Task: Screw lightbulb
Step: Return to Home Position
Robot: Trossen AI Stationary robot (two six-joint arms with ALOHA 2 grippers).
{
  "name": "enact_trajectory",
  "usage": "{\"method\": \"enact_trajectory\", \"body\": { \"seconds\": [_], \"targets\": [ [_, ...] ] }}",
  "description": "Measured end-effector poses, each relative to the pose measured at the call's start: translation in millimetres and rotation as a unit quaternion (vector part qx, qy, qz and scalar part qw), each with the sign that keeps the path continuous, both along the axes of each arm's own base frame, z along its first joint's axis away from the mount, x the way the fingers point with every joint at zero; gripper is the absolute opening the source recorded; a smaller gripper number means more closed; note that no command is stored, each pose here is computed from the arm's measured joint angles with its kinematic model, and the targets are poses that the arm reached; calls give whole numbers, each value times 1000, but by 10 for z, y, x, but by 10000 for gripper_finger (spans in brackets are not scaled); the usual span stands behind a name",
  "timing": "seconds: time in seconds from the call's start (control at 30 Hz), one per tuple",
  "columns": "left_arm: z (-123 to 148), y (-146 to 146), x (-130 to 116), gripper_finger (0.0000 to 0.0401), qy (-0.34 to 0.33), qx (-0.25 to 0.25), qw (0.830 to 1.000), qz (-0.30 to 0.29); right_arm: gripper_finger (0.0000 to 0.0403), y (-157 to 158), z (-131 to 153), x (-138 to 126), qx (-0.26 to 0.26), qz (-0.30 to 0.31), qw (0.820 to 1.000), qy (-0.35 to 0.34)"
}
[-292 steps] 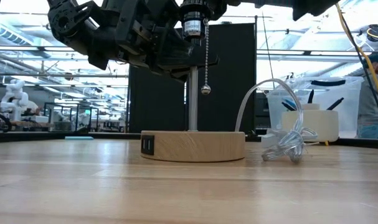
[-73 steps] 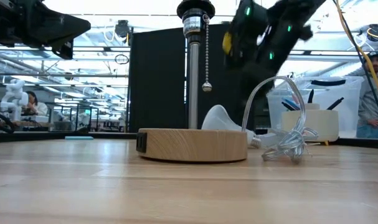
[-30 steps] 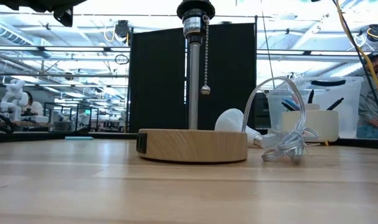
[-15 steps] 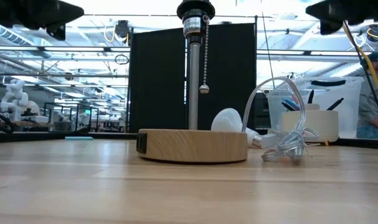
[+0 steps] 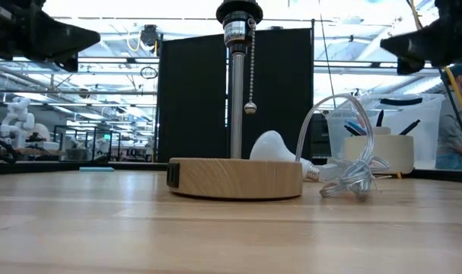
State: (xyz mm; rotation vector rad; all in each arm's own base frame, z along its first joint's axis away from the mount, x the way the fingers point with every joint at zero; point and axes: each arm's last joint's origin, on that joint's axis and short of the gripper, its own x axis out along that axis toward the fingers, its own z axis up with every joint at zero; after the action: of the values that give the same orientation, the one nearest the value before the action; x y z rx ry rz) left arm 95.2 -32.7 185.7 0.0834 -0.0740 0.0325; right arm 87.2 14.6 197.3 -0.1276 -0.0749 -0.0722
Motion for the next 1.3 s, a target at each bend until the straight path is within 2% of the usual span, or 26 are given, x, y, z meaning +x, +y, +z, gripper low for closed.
{"method": "enact_trajectory", "body": {
  "seconds": [0.2,0.33,0.77,1.13,1.3],
  "targets": [
    [-86,-4,16,0,-8,-1,1000,-10,0,14,-165,43,12,5,1000,20],
    [-78,6,24,0,-13,4,1000,-26,0,38,-223,68,17,35,999,-2],
    [-99,83,65,0,-5,-6,995,-96,0,21,-237,76,19,50,999,5],
    [-134,203,90,0,13,-13,997,-81,0,-26,-255,87,12,62,998,15],
    [-158,246,95,0,26,-22,998,-61,0,-53,-256,91,14,48,999,16]
  ]
}}
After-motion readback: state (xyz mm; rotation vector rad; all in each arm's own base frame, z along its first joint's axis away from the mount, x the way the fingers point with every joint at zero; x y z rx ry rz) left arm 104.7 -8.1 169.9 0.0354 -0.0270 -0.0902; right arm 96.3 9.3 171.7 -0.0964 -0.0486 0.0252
